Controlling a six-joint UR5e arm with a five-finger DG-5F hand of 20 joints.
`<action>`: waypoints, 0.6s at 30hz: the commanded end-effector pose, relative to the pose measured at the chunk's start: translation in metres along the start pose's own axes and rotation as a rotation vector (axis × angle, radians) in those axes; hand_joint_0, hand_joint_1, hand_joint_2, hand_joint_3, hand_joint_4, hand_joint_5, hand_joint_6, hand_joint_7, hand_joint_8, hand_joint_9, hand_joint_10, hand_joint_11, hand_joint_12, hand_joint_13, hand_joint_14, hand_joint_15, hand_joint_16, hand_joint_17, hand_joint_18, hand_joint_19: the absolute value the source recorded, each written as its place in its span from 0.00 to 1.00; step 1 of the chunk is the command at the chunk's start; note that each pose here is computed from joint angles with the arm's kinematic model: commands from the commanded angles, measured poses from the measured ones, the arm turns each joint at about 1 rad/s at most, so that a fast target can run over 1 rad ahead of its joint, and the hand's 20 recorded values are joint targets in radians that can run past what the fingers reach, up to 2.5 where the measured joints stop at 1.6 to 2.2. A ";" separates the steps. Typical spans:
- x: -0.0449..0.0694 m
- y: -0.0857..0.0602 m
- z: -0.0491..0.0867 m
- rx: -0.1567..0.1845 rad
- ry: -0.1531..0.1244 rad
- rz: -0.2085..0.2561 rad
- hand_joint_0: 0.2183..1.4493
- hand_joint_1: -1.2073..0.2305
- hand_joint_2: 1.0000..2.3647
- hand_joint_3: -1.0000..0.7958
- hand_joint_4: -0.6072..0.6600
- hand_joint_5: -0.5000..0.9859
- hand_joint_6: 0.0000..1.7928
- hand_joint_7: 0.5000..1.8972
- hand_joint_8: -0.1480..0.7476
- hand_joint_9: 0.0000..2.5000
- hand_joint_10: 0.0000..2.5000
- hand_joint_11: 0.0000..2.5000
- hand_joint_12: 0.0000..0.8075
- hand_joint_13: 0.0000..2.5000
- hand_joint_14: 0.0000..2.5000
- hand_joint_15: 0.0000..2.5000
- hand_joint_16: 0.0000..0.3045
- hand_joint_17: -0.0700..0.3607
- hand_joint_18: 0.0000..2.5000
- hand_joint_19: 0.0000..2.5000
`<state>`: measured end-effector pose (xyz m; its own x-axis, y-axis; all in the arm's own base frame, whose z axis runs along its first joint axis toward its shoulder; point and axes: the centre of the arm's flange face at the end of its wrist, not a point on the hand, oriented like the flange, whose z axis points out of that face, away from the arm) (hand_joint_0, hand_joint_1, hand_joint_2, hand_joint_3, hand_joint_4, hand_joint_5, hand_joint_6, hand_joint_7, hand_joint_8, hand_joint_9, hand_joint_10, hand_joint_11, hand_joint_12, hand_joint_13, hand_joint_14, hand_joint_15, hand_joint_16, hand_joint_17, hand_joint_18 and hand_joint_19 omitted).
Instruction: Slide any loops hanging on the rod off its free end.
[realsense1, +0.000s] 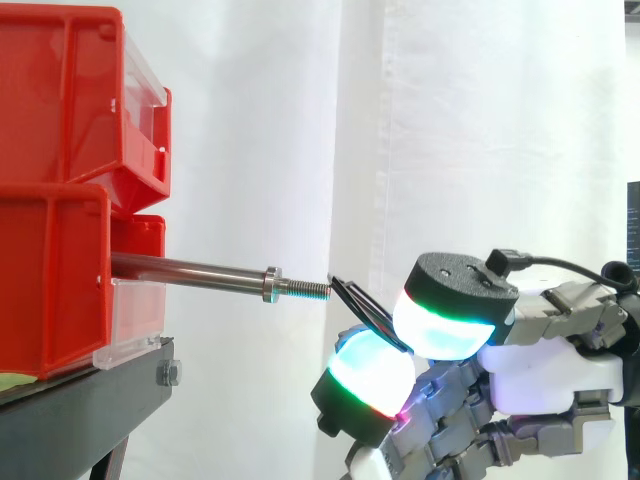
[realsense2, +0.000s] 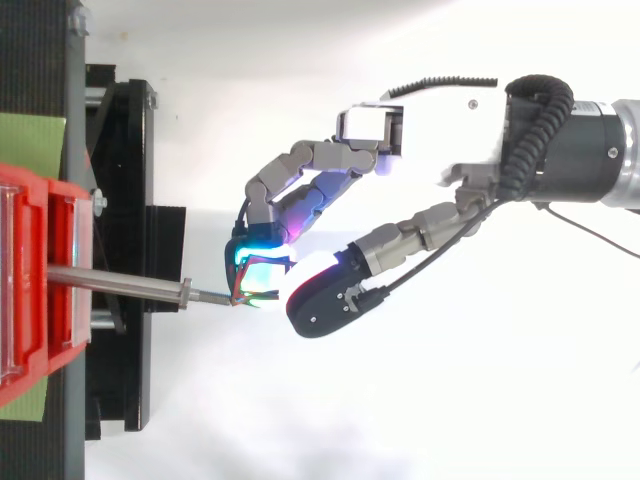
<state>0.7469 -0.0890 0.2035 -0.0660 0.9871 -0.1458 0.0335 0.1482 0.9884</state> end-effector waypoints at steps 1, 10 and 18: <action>0.002 0.009 -0.003 0.008 0.002 0.014 0.31 0.45 0.01 0.40 0.50 0.27 0.49 0.42 0.44 0.35 0.00 0.09 0.36 0.25 0.00 0.07 0.13 0.37 0.26 0.15; 0.002 0.019 -0.010 0.048 -0.015 0.035 0.37 0.25 0.01 0.45 0.43 0.24 0.52 0.37 0.46 0.32 0.00 0.12 0.38 0.25 0.00 0.06 0.13 0.37 0.28 0.13; 0.005 0.016 -0.013 0.084 -0.022 0.074 0.39 0.26 0.01 0.35 0.46 0.24 0.52 0.36 0.46 0.32 0.00 0.12 0.38 0.25 0.00 0.06 0.13 0.37 0.29 0.13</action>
<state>0.7359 -0.0829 0.2199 -0.0457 0.9952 -0.0871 0.1045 0.0915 0.9903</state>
